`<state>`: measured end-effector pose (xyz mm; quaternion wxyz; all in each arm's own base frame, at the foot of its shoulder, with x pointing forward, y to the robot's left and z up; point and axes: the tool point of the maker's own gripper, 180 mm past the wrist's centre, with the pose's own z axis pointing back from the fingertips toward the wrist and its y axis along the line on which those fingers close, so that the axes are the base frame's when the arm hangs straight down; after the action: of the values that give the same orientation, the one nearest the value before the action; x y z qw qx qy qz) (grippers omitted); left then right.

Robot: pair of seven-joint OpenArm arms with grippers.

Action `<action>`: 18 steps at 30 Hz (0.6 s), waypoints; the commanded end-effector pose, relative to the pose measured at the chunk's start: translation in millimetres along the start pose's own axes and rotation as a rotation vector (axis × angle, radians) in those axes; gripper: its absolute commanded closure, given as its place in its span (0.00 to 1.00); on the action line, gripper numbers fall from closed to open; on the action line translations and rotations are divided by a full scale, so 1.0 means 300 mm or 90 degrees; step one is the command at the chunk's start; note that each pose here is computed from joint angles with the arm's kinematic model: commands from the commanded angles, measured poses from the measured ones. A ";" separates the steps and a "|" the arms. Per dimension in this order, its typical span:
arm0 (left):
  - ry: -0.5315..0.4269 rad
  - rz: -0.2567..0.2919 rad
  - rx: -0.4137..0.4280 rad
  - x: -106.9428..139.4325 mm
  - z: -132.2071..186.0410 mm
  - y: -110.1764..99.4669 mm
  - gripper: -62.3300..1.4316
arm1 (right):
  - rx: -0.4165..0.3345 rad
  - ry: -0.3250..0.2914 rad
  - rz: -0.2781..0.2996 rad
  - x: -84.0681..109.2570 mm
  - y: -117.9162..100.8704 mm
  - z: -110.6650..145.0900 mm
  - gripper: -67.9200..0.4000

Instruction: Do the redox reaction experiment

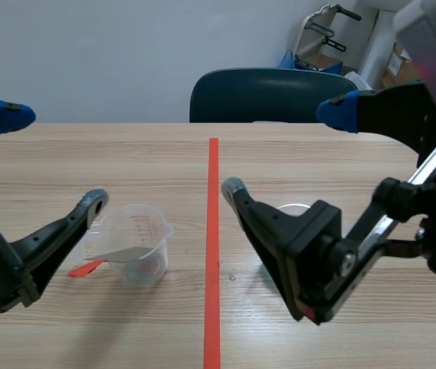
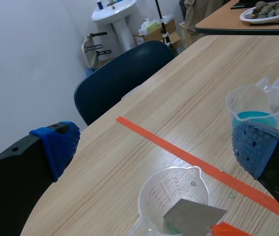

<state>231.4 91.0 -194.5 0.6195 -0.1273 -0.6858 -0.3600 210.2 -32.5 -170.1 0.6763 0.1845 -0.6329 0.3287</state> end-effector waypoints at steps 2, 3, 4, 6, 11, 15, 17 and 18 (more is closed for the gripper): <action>-0.022 0.000 0.026 0.024 -0.017 0.013 0.00 | -0.003 -0.008 -0.003 0.007 -0.003 -0.001 0.00; -0.024 0.001 0.032 0.024 -0.022 0.012 0.00 | -0.003 -0.006 -0.003 0.006 -0.003 -0.001 0.00; -0.026 0.001 0.038 0.026 -0.027 0.013 0.00 | -0.003 -0.006 -0.003 0.006 -0.003 -0.001 0.00; -0.021 0.004 0.042 0.020 -0.036 0.006 0.00 | -0.003 -0.006 -0.003 0.006 -0.003 -0.001 0.00; -0.022 0.011 0.045 0.020 -0.041 -0.002 0.00 | -0.002 0.004 -0.003 -0.003 -0.003 -0.001 0.00; -0.022 0.011 0.044 0.020 -0.040 -0.003 0.00 | -0.002 0.014 -0.003 -0.013 -0.003 -0.001 0.00; -0.022 0.011 0.044 0.020 -0.040 -0.003 0.00 | -0.002 0.015 -0.003 -0.014 -0.003 -0.001 0.00; -0.022 0.011 0.044 0.020 -0.040 -0.003 0.00 | -0.002 0.015 -0.003 -0.014 -0.003 -0.001 0.00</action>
<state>238.5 80.1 -195.7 0.6214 -0.1155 -0.6989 -0.3348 210.3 -34.4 -178.1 0.6903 0.1771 -0.6177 0.3326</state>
